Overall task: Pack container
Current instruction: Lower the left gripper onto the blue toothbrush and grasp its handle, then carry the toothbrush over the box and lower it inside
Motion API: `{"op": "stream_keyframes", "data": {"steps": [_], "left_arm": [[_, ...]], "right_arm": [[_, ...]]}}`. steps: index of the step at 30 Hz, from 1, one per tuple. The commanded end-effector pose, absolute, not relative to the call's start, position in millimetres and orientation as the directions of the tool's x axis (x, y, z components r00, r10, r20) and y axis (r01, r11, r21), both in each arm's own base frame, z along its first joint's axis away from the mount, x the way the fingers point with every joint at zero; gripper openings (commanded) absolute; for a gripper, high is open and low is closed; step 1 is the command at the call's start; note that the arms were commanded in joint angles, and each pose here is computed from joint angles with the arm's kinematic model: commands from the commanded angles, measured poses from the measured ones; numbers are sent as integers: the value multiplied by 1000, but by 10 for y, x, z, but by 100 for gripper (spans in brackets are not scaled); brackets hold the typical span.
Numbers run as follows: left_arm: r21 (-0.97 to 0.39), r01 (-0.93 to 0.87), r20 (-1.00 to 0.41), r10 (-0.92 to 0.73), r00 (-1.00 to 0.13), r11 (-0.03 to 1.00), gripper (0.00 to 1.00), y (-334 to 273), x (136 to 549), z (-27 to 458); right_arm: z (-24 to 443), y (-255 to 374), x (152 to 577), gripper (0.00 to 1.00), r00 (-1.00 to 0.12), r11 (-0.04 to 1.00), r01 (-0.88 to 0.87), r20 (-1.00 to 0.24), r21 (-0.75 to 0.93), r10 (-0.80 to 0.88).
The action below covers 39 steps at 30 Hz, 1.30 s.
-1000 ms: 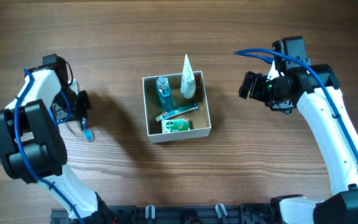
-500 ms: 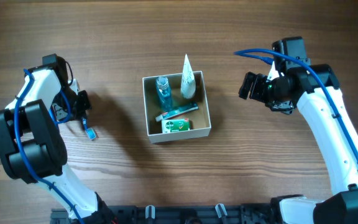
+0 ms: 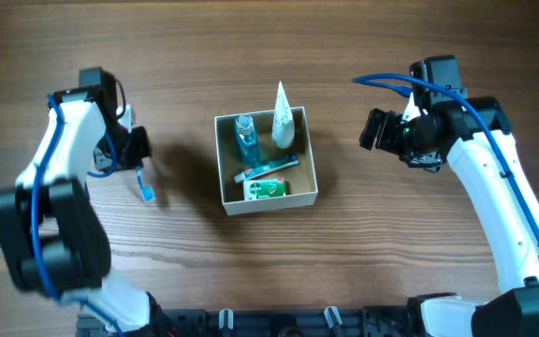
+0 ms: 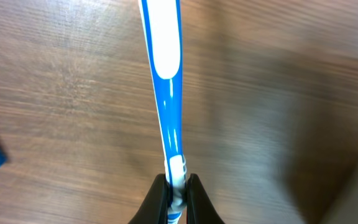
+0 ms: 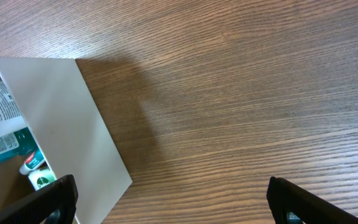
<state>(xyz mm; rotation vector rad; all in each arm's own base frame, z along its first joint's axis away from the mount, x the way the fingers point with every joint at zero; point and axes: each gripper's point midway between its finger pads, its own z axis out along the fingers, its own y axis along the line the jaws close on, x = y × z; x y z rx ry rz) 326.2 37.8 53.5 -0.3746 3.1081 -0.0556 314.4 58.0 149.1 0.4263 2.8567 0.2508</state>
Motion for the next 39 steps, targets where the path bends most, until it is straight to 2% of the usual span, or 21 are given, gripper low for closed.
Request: {"op": "stream_keyframes", "data": {"steps": [1,5,9,13,16,20,24,35,39], "left_arm": [[-72,-68,-228,-83,-970,995,4,22,3368,1299],[-48,144,-402,113,-909,988,4,-377,3275,1854],[51,433,-533,391,-751,900,4,-858,3072,2288],[193,714,-586,663,-467,673,4,-1474,2805,2537],[282,827,-545,790,-279,486,4,-1733,2676,2518],[345,896,-500,863,-78,281,4,-2044,2590,2444],[328,914,-466,882,-63,238,4,-2159,2648,2266],[158,958,-310,933,-181,238,4,-2241,2812,1416],[94,962,-248,942,-226,256,14,-2191,2745,1217]], "right_arm": [[1465,591,3155,99,-934,947,250,-209,202,291],[1469,592,3172,99,-933,948,245,-216,204,288],[1480,597,3208,99,-930,948,241,-230,209,287],[1481,597,3211,99,-930,948,240,-231,209,286],[1481,598,3209,99,-930,948,239,-231,209,286],[1480,597,3206,99,-930,948,240,-230,209,286],[1480,597,3206,99,-930,948,240,-230,209,286],[1478,596,3199,99,-931,948,241,-227,208,286],[1474,594,3188,99,-932,948,241,-223,206,285]]}}
